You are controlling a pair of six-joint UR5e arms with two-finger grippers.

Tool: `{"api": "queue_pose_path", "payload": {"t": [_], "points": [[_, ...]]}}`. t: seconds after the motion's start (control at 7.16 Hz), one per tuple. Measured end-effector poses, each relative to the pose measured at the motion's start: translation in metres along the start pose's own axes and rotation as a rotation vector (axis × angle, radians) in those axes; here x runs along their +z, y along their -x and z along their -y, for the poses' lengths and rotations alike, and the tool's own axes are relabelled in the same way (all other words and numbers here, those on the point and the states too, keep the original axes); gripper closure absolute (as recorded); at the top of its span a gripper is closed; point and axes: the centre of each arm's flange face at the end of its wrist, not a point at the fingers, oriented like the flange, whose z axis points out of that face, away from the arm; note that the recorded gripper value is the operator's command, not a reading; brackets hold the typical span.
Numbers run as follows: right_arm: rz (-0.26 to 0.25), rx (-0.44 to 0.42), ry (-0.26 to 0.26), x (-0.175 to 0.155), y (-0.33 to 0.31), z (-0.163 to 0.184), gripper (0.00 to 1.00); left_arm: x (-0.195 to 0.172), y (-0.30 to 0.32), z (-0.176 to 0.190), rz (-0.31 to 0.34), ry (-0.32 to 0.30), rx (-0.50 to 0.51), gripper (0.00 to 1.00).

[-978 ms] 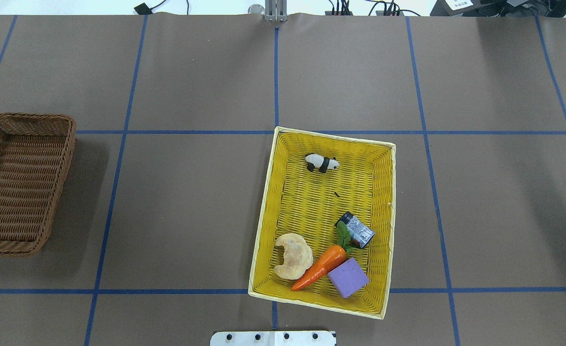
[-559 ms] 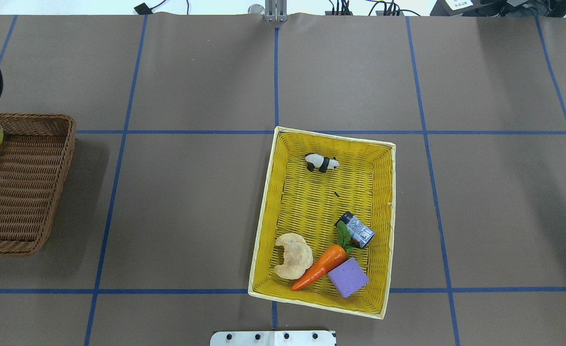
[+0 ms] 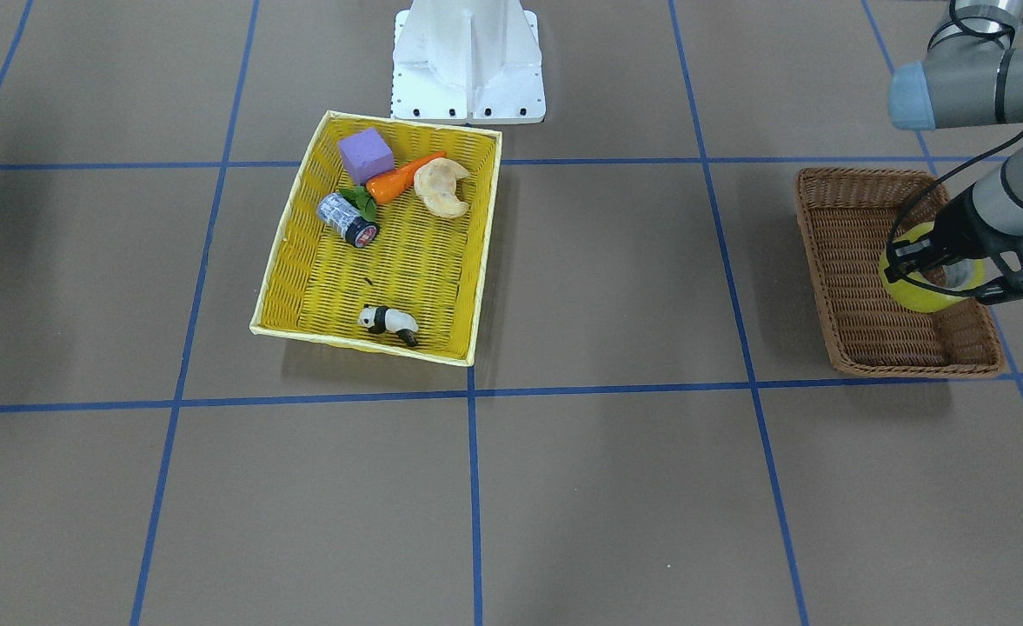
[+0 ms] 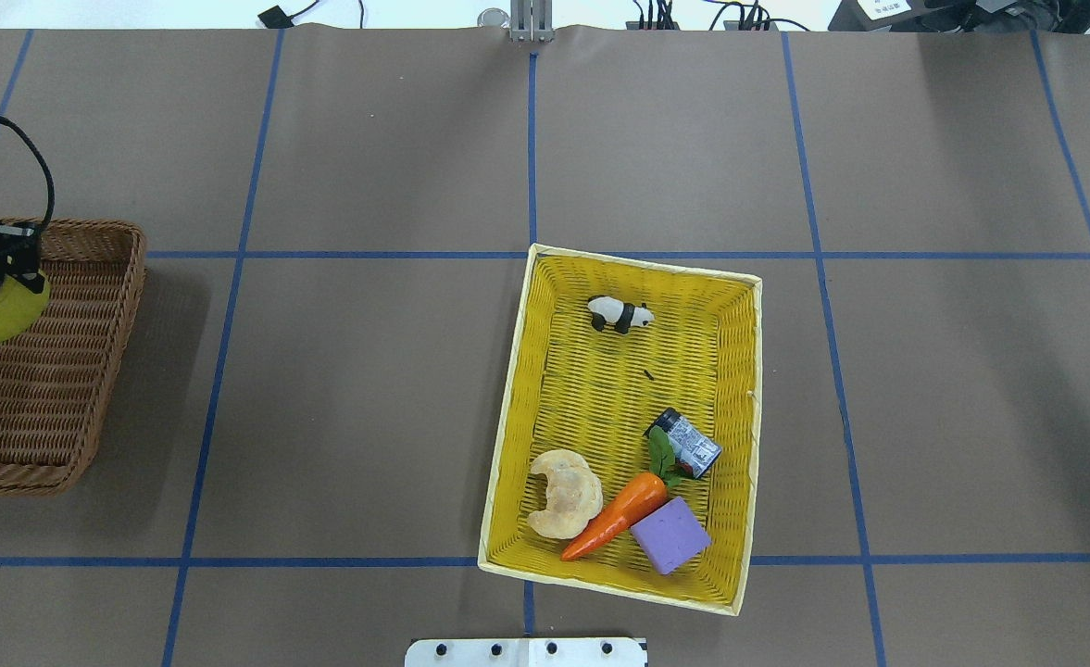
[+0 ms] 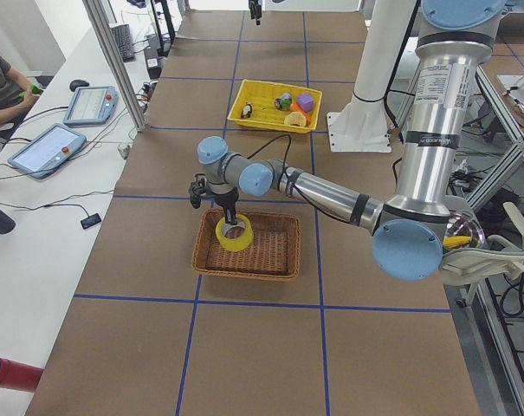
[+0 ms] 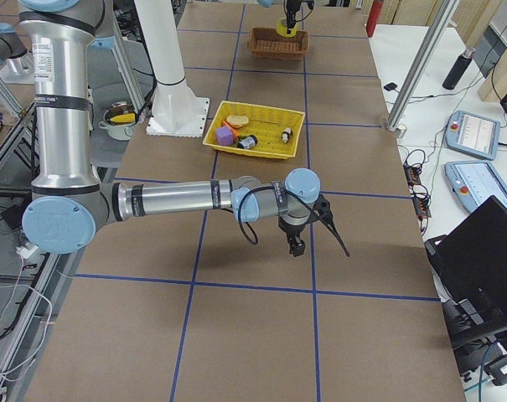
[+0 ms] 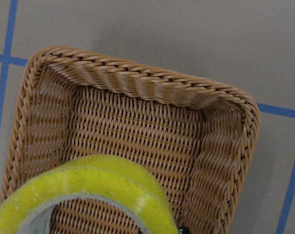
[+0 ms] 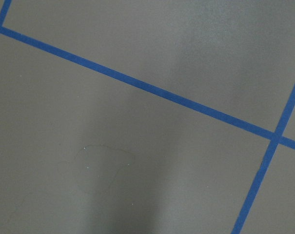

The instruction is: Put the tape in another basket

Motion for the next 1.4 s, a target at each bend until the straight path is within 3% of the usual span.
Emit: {"api": "queue_pose_path", "payload": {"t": [0.56, 0.7, 0.84, 1.4], "points": [[0.003, -0.005, 0.009, -0.006, 0.011, 0.006, 0.0, 0.058, 0.011, -0.017, -0.011, -0.025, 0.003, 1.0], [0.003, -0.006, 0.007, -0.006, 0.012, 0.007, 0.0, 0.063, 0.01, -0.018, -0.009, -0.034, 0.004, 0.41], [0.004, -0.007, 0.005, -0.007, 0.014, 0.007, 0.0, 0.065, 0.009, -0.019, -0.011, -0.038, 0.004, 0.02], [0.004, -0.013, -0.005, -0.014, 0.02, 0.01, 0.0, 0.047, 0.001, -0.03, -0.038, -0.064, 0.037, 0.02]]}}
